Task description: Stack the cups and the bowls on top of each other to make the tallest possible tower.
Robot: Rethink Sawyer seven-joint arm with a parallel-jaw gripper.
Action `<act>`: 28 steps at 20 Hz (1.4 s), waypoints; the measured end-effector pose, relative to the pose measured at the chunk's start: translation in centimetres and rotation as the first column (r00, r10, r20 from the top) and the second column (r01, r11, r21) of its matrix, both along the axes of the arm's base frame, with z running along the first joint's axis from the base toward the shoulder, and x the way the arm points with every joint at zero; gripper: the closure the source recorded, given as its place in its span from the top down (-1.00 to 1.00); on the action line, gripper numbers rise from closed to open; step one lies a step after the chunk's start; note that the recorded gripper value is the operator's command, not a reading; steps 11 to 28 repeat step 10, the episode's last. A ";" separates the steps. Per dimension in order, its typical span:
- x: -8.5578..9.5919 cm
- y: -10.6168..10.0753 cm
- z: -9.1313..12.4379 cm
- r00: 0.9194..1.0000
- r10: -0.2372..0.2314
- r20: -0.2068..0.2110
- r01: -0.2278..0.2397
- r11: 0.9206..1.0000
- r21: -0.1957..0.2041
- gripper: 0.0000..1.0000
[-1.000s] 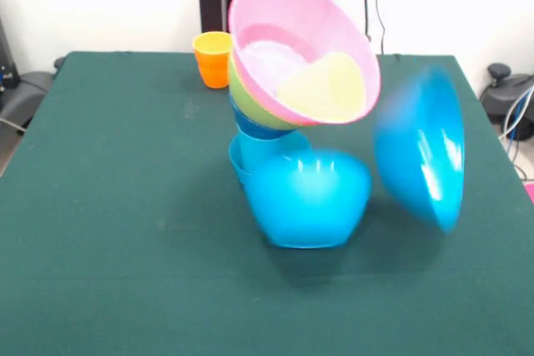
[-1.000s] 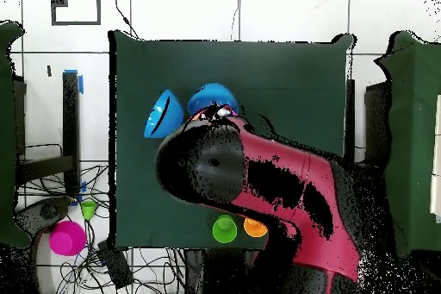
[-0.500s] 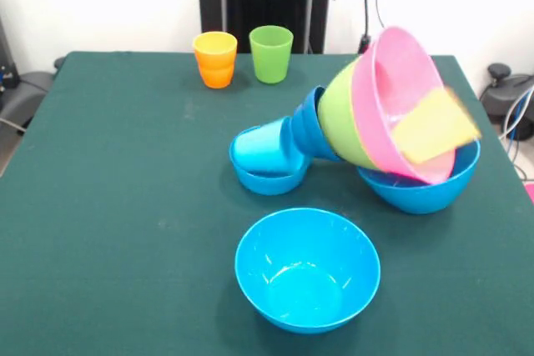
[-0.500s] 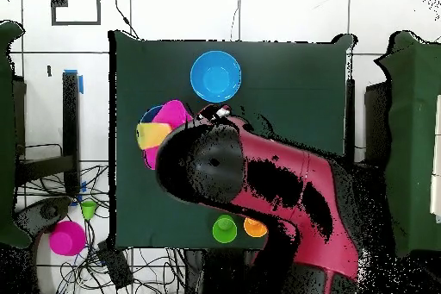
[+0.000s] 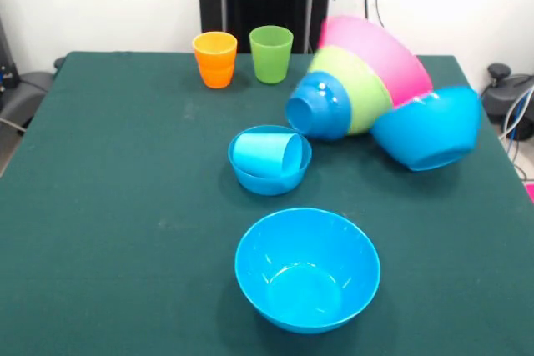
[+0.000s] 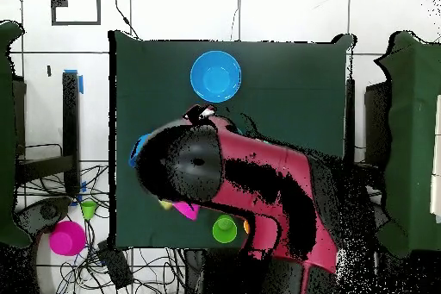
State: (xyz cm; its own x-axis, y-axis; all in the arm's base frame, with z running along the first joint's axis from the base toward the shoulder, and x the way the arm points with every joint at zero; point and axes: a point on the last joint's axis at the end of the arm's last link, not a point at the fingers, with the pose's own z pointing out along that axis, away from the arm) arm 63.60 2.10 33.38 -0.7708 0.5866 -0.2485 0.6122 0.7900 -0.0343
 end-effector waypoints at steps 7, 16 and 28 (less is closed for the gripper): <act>2.1 2.8 -0.4 0.998 0.066 0.009 -0.066 0.997 -0.032 1.00; 4.2 3.0 -0.4 0.996 0.091 0.015 -0.090 0.994 -0.063 1.00; 4.2 3.0 -0.4 0.996 0.091 0.015 -0.090 0.994 -0.063 1.00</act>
